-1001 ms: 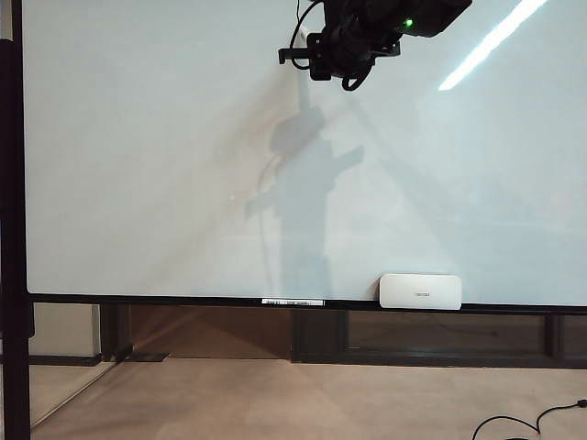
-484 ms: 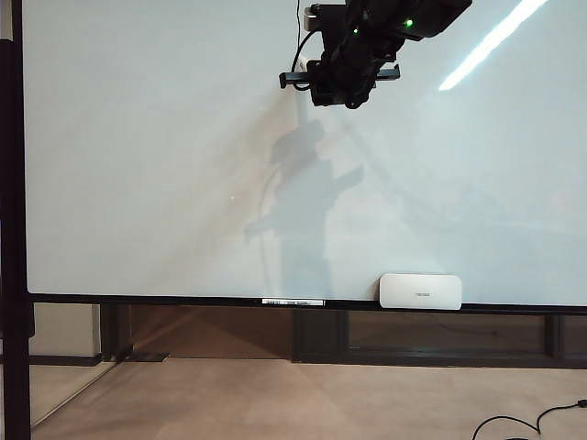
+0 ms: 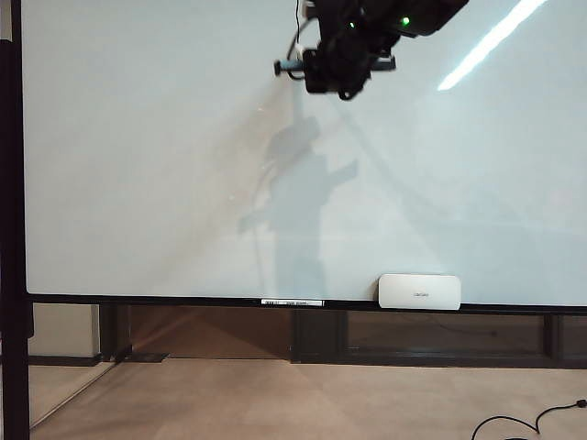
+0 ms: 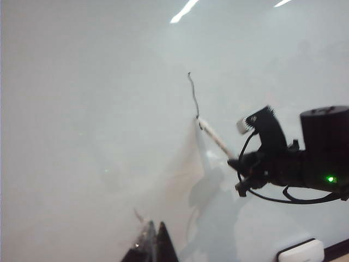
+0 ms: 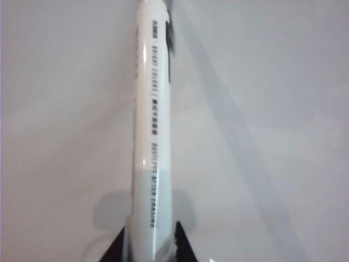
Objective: Reach to the right to find the marker pen, pick it up, and write the number 16 on the whiteboard.
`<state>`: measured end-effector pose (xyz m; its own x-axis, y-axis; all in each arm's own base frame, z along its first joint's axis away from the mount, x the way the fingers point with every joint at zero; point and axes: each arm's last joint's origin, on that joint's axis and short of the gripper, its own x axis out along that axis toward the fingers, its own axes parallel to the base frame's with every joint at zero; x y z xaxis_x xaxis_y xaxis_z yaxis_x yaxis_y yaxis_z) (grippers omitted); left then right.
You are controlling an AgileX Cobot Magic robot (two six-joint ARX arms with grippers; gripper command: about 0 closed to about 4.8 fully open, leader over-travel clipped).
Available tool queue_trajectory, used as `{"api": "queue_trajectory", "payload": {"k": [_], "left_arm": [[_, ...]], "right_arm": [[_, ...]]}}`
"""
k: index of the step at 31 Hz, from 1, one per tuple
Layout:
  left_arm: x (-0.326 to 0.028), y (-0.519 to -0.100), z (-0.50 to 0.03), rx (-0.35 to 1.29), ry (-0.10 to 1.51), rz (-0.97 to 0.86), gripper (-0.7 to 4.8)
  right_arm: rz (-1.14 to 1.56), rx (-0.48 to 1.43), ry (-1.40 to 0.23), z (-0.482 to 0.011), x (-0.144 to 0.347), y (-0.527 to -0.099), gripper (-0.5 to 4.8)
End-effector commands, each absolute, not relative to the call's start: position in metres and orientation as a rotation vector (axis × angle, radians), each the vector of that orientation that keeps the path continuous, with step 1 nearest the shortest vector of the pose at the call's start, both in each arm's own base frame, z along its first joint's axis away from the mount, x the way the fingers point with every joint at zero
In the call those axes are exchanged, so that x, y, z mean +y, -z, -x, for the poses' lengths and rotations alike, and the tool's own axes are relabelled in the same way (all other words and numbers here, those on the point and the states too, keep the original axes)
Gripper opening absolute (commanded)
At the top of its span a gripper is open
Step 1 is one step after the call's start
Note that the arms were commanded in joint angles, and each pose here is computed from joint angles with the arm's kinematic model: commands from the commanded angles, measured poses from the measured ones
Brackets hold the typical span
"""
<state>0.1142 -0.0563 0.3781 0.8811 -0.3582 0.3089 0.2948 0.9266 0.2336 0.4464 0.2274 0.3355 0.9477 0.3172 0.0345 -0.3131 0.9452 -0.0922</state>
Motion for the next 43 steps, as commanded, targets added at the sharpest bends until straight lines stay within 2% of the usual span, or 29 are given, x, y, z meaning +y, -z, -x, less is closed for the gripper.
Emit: {"api": "queue_trajectory", "payload": {"k": [1,9,17,20,26,30,34,43], "left_arm": [[-0.055,-0.38,-0.112,-0.366,0.333,-0.182,-0.06],[-0.054,-0.38,-0.11,-0.367,0.333,-0.182,-0.06],[-0.054,-0.38,-0.11,-0.366,0.334,-0.182,-0.06],[-0.054,-0.38,-0.11,-0.365,0.334,-0.183,-0.06],[-0.054,-0.38,-0.11,-0.359,0.339,-0.182,-0.06],[-0.054,-0.38,-0.11,-0.359,0.339,-0.181,-0.06],[-0.054,-0.38,-0.11,-0.359,0.339,-0.178,-0.06],[-0.054,-0.38,-0.11,-0.354,0.343,-0.158,-0.06]], "right_arm": [[0.125,-0.134,-0.347,-0.431,0.242,-0.355,-0.05],[0.156,-0.175,-0.308,-0.394,0.245,-0.4,-0.05],[0.176,-0.072,-0.232,-0.349,0.202,-0.452,-0.05],[0.11,-0.026,-0.285,-0.345,0.183,-0.463,-0.05],[0.028,-0.008,-0.288,-0.355,0.157,-0.47,-0.05],[-0.085,0.045,-0.412,-0.363,0.14,-0.467,-0.05],[-0.091,0.127,-0.37,-0.367,0.128,-0.459,-0.05],[-0.053,-0.001,-0.32,-0.371,0.126,-0.469,-0.05]]}}
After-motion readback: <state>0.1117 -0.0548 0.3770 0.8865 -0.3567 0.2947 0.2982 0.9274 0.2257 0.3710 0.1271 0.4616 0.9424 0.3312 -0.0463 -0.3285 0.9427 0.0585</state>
